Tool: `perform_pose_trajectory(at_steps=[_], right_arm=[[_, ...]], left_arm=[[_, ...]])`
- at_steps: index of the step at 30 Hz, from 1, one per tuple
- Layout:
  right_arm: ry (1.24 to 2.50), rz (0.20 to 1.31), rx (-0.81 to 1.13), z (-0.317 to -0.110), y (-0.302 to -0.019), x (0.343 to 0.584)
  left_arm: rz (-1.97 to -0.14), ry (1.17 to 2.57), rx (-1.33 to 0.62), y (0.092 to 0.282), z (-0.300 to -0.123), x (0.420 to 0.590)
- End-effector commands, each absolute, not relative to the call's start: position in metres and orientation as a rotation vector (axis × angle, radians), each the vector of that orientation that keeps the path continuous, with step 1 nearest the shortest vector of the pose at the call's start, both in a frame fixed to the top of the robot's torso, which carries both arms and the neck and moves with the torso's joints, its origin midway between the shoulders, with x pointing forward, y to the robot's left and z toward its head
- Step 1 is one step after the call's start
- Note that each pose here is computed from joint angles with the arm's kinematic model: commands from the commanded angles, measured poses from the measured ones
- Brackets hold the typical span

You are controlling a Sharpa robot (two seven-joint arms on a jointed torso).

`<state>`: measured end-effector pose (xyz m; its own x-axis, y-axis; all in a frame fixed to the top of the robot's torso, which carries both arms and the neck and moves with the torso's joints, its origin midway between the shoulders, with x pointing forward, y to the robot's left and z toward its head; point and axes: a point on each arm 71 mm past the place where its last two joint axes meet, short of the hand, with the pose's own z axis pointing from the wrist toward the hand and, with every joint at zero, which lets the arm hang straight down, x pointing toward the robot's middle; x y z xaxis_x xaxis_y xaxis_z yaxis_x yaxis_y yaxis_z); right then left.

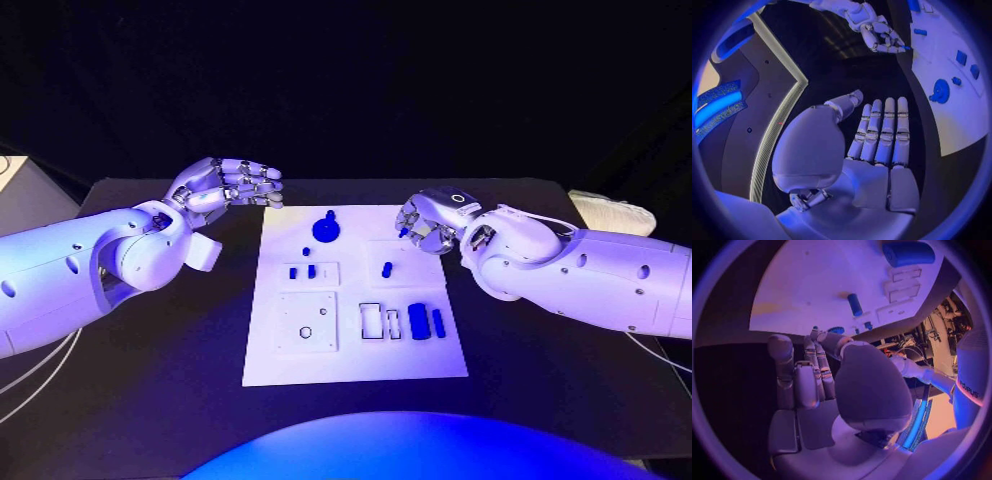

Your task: Assemble the parts on the task board

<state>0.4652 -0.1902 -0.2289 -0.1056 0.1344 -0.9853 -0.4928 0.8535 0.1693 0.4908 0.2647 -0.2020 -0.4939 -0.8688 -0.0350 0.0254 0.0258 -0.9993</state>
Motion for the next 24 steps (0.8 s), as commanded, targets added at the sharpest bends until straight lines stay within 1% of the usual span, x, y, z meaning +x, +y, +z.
perform_pose_trajectory(at_steps=[1, 6, 11, 15, 18, 24], right_arm=[[1.543, 0.609, -0.255, -0.219, -0.183, 0.457], [1.548, 0.692, -0.288, -0.213, -0.157, 0.443], [1.571, 0.759, -0.351, -0.215, -0.124, 0.428], [1.607, 0.788, -0.404, -0.224, -0.101, 0.417], [1.65, 0.79, -0.453, -0.236, -0.085, 0.409], [1.684, 0.798, -0.495, -0.252, -0.069, 0.4]], left_arm=[[-1.577, 1.564, -0.89, 0.264, -0.201, 0.492], [-1.579, 1.563, -0.892, 0.263, -0.202, 0.493], [-1.585, 1.567, -0.893, 0.259, -0.202, 0.494], [-1.593, 1.571, -0.892, 0.255, -0.203, 0.494], [-1.6, 1.575, -0.89, 0.25, -0.203, 0.495], [-1.608, 1.578, -0.888, 0.245, -0.203, 0.495]])
